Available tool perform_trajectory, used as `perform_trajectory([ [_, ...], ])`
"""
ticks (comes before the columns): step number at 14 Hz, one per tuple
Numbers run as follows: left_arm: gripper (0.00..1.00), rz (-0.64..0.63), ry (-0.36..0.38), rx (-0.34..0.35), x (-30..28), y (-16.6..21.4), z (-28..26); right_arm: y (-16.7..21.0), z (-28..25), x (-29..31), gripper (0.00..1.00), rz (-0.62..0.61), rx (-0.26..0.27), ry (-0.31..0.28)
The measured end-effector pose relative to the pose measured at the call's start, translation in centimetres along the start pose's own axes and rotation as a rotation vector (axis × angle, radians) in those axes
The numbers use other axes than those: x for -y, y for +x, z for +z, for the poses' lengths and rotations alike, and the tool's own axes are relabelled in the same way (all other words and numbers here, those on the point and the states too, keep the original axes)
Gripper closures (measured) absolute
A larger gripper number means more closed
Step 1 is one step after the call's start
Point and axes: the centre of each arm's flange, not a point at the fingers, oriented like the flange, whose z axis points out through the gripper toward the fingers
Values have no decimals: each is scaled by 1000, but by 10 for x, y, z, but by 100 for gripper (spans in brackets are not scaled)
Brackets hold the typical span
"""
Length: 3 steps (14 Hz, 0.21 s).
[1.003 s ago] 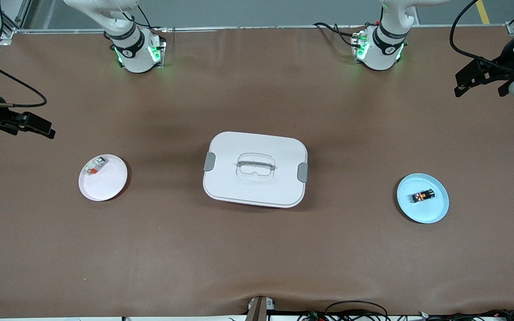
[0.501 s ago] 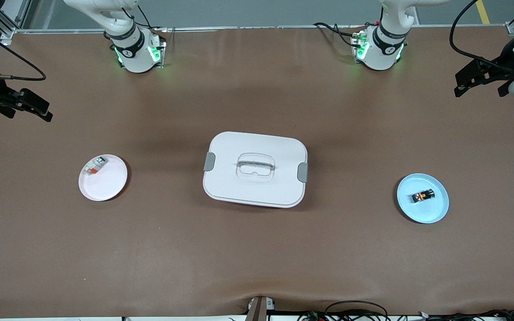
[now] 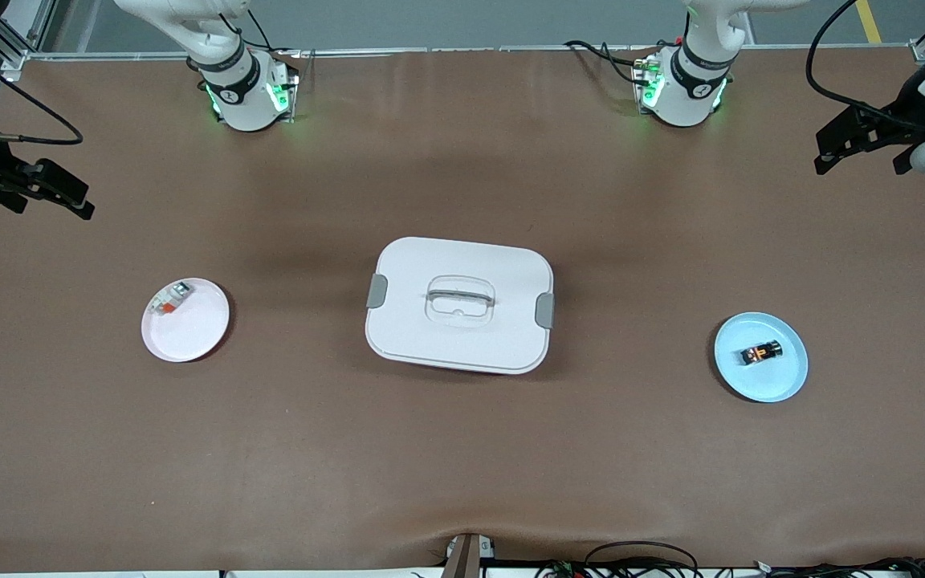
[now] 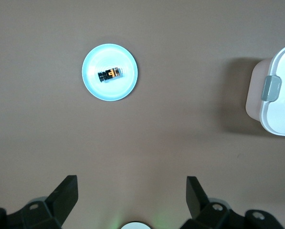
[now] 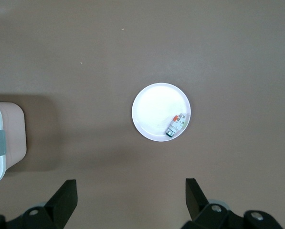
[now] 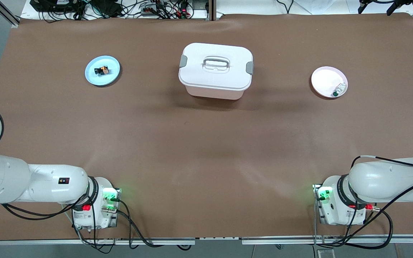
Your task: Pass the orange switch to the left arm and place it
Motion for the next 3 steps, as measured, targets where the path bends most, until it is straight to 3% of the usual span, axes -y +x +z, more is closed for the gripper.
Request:
perform_trajectory([
  [3, 0, -2, 0, 3, 0, 1, 2, 0, 1, 2, 0, -4, 2, 0],
])
